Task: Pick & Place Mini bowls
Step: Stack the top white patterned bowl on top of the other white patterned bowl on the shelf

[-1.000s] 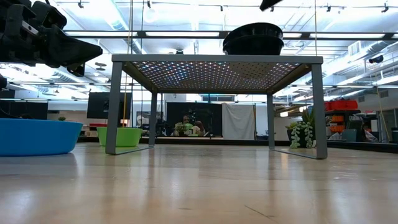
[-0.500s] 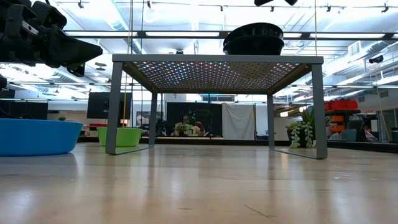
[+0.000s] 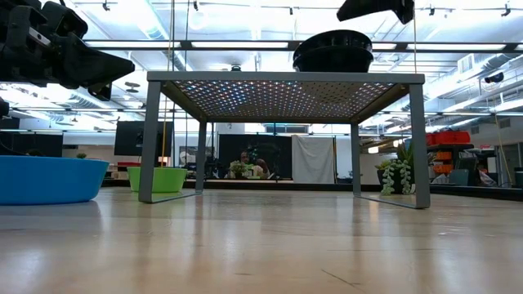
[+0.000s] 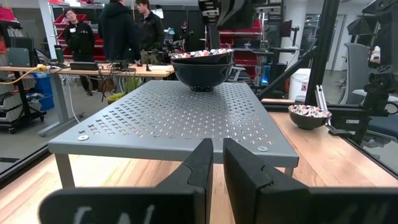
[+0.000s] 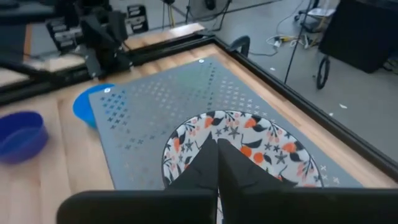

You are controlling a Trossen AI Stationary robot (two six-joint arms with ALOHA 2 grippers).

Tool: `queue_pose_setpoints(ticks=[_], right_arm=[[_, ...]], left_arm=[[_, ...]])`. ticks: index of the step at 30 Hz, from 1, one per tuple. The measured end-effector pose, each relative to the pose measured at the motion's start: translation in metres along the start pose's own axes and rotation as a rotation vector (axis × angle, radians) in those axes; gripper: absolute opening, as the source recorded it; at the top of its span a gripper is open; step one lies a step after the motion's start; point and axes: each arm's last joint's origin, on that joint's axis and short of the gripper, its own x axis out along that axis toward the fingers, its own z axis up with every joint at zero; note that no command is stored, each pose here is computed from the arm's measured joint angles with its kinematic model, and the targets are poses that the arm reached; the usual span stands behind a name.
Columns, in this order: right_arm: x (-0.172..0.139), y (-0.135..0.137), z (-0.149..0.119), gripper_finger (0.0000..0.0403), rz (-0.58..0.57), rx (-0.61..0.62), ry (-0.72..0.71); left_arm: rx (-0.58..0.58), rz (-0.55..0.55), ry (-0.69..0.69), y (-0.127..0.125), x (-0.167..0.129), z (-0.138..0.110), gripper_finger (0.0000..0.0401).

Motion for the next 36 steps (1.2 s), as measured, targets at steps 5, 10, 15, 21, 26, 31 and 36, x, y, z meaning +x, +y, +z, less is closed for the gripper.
queue_pose_setpoints(ticks=[5, 10, 15, 21, 26, 31, 36], right_arm=[[-0.001, 0.002, -0.010, 0.0000, 0.006, 0.014, -0.017], [-0.001, 0.003, -0.019, 0.0000, 0.016, 0.028, -0.008], [0.001, 0.003, -0.022, 0.0000, 0.015, 0.024, -0.006], [0.003, 0.002, -0.028, 0.0000, 0.012, 0.014, 0.007], [0.003, 0.003, -0.029, 0.0000, 0.031, 0.013, 0.020], [0.003, 0.003, -0.030, 0.0000, 0.048, 0.010, 0.035], [0.003, 0.003, -0.031, 0.0000, 0.048, 0.002, 0.044]], left_arm=[[0.000, 0.000, 0.000, 0.000, 0.000, 0.000, 0.0044], [0.000, 0.000, 0.000, 0.000, 0.000, 0.000, 0.0044], [0.000, 0.000, 0.000, 0.000, 0.000, 0.000, 0.0044], [0.000, 0.000, 0.000, 0.000, 0.000, 0.000, 0.0044], [0.000, 0.000, 0.000, 0.000, 0.000, 0.000, 0.0044], [0.000, 0.000, 0.000, 0.000, 0.000, 0.000, 0.0044], [0.000, 0.000, 0.000, 0.000, 0.000, 0.000, 0.0044]])
